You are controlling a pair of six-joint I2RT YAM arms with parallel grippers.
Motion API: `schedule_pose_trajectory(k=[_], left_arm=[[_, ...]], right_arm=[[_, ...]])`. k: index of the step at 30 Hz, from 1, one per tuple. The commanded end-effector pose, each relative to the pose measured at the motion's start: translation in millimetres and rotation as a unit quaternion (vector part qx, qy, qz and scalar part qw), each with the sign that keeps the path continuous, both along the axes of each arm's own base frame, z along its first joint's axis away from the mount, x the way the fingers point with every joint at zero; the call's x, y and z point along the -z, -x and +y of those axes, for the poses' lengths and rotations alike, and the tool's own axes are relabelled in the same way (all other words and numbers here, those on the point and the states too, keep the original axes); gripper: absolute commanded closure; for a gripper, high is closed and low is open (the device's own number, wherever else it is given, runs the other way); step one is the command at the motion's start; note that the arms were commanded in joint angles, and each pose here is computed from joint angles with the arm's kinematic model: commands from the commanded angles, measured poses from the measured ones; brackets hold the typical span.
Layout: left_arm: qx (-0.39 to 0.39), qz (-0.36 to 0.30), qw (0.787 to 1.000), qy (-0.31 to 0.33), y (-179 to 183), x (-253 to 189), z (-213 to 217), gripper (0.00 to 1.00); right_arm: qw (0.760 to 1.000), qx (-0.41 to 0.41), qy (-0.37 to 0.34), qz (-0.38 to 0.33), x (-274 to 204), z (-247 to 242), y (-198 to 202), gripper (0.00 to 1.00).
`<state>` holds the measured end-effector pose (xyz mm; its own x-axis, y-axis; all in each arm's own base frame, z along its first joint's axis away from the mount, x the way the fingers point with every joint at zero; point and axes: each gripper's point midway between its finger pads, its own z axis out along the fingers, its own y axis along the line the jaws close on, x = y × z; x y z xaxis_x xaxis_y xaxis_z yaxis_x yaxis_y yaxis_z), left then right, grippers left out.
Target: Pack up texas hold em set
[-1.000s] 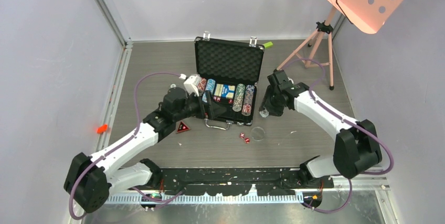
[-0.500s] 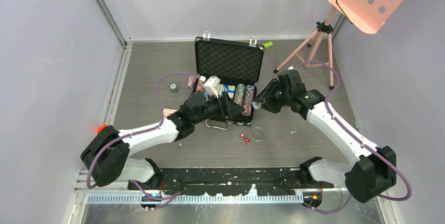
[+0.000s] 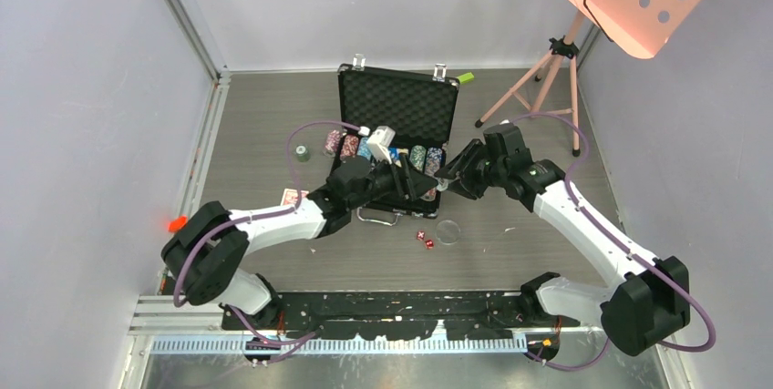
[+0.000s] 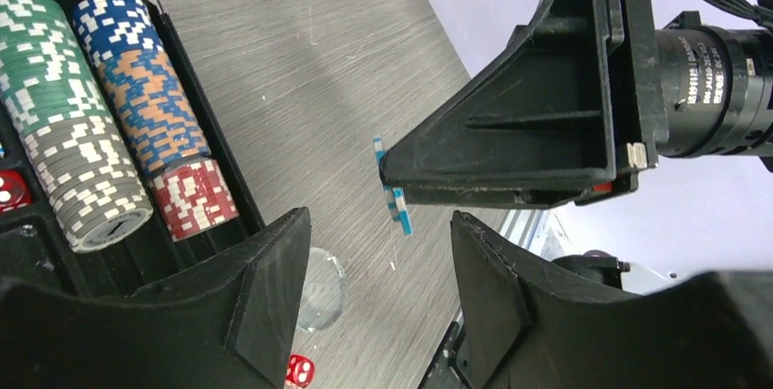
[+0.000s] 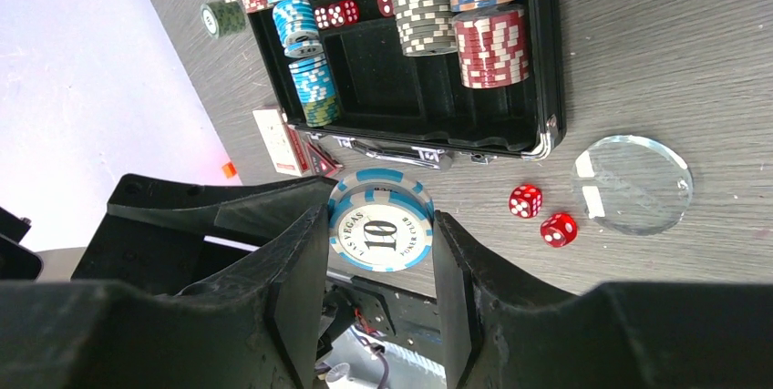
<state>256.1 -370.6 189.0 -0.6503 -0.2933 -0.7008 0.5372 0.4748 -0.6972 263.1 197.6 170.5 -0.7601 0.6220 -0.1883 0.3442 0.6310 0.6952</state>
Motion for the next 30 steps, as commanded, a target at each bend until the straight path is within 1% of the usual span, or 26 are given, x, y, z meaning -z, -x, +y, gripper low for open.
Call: schedule_pose_trajectory(k=[1,6,8,9,11,12,13,15,19,22,26,30], left_arm=[[0.006,-0.036,0.999,0.037,-9,-31,-16,0.41],[0.009,-0.031,0.999,0.034,-14,-26,-23,0.45],[0.01,-0.03,0.999,0.033,-15,-25,-25,0.5],[0.01,-0.031,0.999,0.034,-16,-25,-26,0.55],[0.012,-0.035,0.999,0.038,-17,-26,-28,0.67],[0.013,-0.037,0.998,0.039,-17,-25,-29,0.71],[0.014,-0.038,0.998,0.041,-18,-25,-30,0.72],[0.015,-0.037,0.998,0.041,-19,-23,-32,0.72],[0.016,-0.033,0.998,0.043,-20,-20,-34,0.62],[0.016,-0.037,0.998,0.052,-19,-19,-34,0.62],[0.007,-0.061,0.994,0.086,-21,-29,-31,0.62],[0.006,-0.067,0.994,0.086,-23,-30,-33,0.64]], right_arm=[[0.999,-0.002,-0.03,-0.023,-17,6,-2,0.75],[0.999,-0.002,-0.035,-0.021,-17,6,-1,0.75],[0.999,-0.002,-0.036,-0.021,-18,7,0,0.75],[0.999,-0.002,-0.038,-0.022,-18,7,0,0.75],[0.999,-0.003,-0.041,-0.021,-19,7,1,0.75],[0.999,-0.005,-0.043,-0.02,-19,8,1,0.75],[0.999,-0.005,-0.044,-0.019,-19,9,1,0.75],[0.999,-0.006,-0.047,-0.019,-20,10,2,0.75],[0.999,-0.003,-0.05,-0.017,-20,9,2,0.75],[0.998,0.003,-0.062,-0.015,-21,11,2,0.75],[0.995,0.008,-0.095,-0.012,-24,18,1,0.77],[0.994,0.007,-0.111,-0.007,-25,22,2,0.78]])
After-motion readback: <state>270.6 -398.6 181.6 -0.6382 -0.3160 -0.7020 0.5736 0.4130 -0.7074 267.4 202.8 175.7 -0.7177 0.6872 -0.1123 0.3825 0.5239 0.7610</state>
